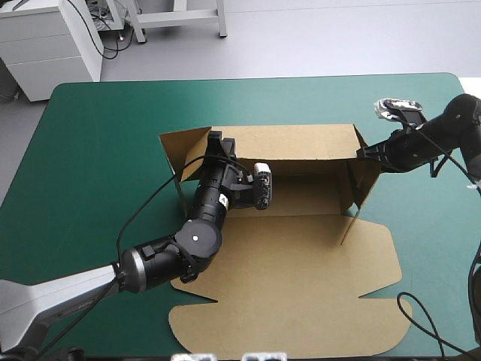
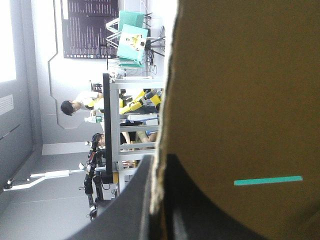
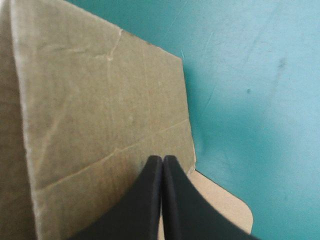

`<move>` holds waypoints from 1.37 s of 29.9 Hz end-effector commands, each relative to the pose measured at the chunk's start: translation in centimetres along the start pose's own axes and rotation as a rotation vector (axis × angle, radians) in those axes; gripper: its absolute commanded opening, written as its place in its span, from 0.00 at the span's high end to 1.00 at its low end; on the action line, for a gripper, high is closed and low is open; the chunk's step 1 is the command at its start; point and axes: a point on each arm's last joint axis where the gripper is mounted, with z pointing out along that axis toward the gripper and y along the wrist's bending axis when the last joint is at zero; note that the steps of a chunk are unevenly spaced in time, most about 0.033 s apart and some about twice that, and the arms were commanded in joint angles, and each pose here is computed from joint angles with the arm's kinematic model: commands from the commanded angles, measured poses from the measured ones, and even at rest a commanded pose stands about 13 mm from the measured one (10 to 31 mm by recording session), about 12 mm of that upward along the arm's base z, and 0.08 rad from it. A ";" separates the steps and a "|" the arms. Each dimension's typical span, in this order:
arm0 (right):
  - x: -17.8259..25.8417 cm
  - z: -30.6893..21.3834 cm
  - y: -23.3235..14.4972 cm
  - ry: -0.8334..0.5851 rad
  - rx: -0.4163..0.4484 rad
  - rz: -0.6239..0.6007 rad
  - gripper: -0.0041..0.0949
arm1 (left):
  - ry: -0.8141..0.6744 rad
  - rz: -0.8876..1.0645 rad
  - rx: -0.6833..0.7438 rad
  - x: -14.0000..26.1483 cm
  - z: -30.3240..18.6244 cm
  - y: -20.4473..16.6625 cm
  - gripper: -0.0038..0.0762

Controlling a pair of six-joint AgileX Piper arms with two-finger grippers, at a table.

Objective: Fold the box

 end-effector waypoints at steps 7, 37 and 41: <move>2.0 0.5 1.8 -0.146 -0.164 -0.089 0.97 | 0.002 -0.025 -0.095 0.3 -0.9 2.7 0.93; 8.9 -1.4 4.1 -0.294 -0.088 -0.219 0.76 | -0.026 -0.073 -0.027 0.0 -0.8 2.1 0.93; 9.3 -1.3 4.4 -0.260 -0.126 -0.240 0.47 | -0.026 -0.075 -0.025 0.0 -0.8 2.1 0.93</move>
